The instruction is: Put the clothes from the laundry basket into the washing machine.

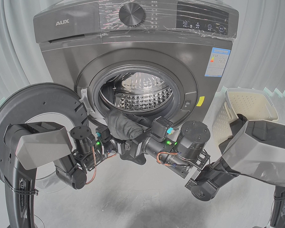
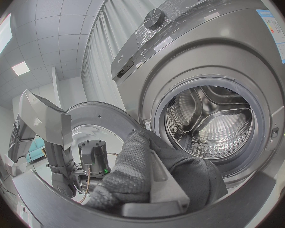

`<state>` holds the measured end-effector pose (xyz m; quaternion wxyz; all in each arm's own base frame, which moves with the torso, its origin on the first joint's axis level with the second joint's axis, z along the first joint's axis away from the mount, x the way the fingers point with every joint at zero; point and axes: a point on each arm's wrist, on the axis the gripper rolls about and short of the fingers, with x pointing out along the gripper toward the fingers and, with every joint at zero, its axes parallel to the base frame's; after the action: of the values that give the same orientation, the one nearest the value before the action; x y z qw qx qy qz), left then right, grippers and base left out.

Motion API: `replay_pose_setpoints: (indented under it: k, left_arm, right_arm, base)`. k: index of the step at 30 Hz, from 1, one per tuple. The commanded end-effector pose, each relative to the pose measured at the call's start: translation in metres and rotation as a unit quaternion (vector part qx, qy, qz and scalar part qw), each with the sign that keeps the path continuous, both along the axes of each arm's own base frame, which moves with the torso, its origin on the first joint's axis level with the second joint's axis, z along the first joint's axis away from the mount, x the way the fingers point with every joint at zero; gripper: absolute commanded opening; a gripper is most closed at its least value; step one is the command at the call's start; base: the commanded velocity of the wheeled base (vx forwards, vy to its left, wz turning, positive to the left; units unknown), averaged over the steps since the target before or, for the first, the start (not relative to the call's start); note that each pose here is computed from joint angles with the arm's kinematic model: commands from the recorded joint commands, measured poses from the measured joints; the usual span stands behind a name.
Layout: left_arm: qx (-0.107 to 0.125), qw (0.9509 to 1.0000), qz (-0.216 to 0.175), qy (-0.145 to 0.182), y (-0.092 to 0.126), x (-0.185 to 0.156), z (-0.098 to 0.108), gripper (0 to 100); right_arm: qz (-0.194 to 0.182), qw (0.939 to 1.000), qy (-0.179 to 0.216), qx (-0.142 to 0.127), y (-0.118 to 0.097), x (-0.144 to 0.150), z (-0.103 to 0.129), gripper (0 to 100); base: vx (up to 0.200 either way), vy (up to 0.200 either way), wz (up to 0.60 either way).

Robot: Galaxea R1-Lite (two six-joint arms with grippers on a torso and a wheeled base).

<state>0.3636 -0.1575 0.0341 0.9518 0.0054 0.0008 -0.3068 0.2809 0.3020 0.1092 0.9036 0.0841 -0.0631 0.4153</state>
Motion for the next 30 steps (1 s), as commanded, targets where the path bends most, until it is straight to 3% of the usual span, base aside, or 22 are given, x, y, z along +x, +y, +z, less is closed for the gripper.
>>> replay_pose_setpoints:
  k: [1, 9, 19, 26, 30]
  left_arm:
    - [0.0, 1.0, 0.0, -0.001, -0.001, 0.001, -0.001, 0]
    - [-0.003, 1.0, -0.003, -0.003, -0.001, 0.0, 0.002, 0]
    - [-0.049, 0.9984, 0.019, -0.02, 0.004, -0.001, 0.034, 0]
    - [-0.05, 0.9983, 0.021, -0.021, 0.003, -0.007, 0.038, 0]
    - [-0.05, 0.9983, 0.022, -0.02, 0.002, -0.008, 0.039, 0]
  right_arm:
    - [0.001, 1.0, 0.0, 0.001, 0.0, 0.0, 0.001, 0]
    - [-0.007, 1.0, 0.003, -0.002, -0.004, 0.005, -0.003, 0]
    - [-0.066, 0.995, 0.059, -0.047, -0.034, 0.01, -0.032, 0]
    - [-0.071, 0.9916, 0.081, -0.071, -0.042, 0.007, -0.049, 0]
    - [-0.069, 0.9923, 0.078, -0.068, -0.042, 0.007, -0.046, 0]
  base:
    - [0.0, 0.0, 0.0]
    - [0.0, 0.0, 0.0]
    - [0.0, 0.0, 0.0]
    - [0.0, 0.0, 0.0]
    - [0.0, 0.0, 0.0]
